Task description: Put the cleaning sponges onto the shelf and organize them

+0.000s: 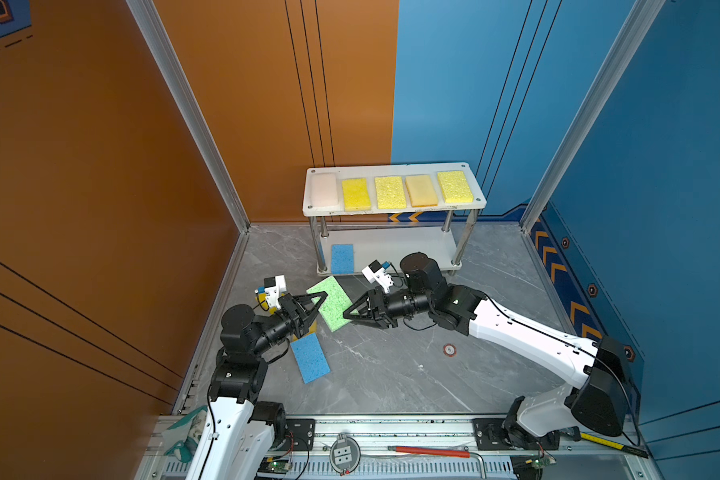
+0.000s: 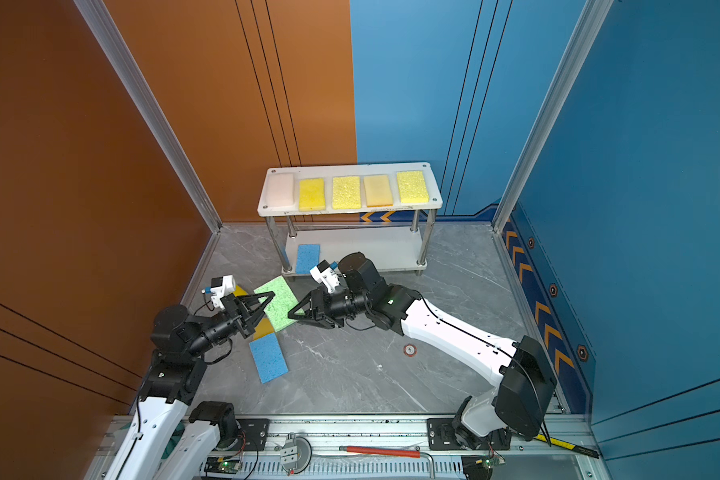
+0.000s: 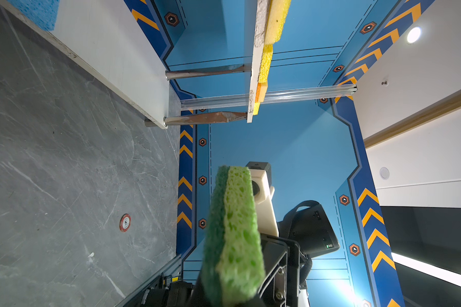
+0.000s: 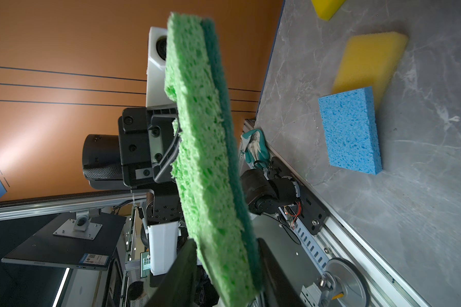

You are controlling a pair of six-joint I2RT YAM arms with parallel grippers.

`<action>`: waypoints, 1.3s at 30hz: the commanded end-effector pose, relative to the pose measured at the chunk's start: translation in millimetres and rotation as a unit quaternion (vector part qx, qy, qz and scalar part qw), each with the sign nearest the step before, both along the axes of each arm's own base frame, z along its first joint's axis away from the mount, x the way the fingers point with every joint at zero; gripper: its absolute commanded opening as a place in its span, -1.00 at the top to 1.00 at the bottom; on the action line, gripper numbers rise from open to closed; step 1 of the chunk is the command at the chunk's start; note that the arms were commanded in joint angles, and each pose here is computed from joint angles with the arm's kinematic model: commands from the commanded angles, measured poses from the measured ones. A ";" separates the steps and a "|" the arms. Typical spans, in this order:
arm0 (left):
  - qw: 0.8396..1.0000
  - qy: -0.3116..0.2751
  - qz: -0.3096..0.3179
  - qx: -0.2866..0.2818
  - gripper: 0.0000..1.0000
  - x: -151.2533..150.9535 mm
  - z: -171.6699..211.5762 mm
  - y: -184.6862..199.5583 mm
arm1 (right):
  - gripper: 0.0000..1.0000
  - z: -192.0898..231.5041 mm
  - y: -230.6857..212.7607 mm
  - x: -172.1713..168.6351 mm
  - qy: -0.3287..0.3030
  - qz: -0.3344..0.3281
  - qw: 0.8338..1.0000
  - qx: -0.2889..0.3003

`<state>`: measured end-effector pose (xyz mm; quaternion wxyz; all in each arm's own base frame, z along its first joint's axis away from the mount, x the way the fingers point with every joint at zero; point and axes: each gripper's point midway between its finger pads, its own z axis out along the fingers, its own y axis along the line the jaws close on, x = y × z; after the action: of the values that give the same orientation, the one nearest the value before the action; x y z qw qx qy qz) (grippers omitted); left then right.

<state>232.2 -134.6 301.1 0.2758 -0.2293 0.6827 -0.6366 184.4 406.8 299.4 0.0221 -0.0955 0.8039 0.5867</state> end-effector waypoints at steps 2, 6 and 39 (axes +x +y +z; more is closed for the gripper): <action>1.000 -0.009 -0.002 -0.001 0.82 -1.3 1.9 0.5 | 0.56 16.5 -3.5 1.6 -0.020 -0.009 1.000 0.021; 1.000 -0.006 -0.002 -0.001 0.80 -0.7 0.6 0.4 | 0.75 15.8 -2.0 1.1 -0.019 -0.009 1.000 0.020; 0.989 0.093 -0.001 0.113 -0.96 -37.6 -39.0 22.7 | 0.88 -109.4 -62.5 211.3 0.002 -0.274 0.958 -0.087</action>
<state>204.1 -109.1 251.2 0.2320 -0.2754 0.7698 -0.5270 369.2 336.0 171.1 0.1348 0.1346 0.8666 0.4612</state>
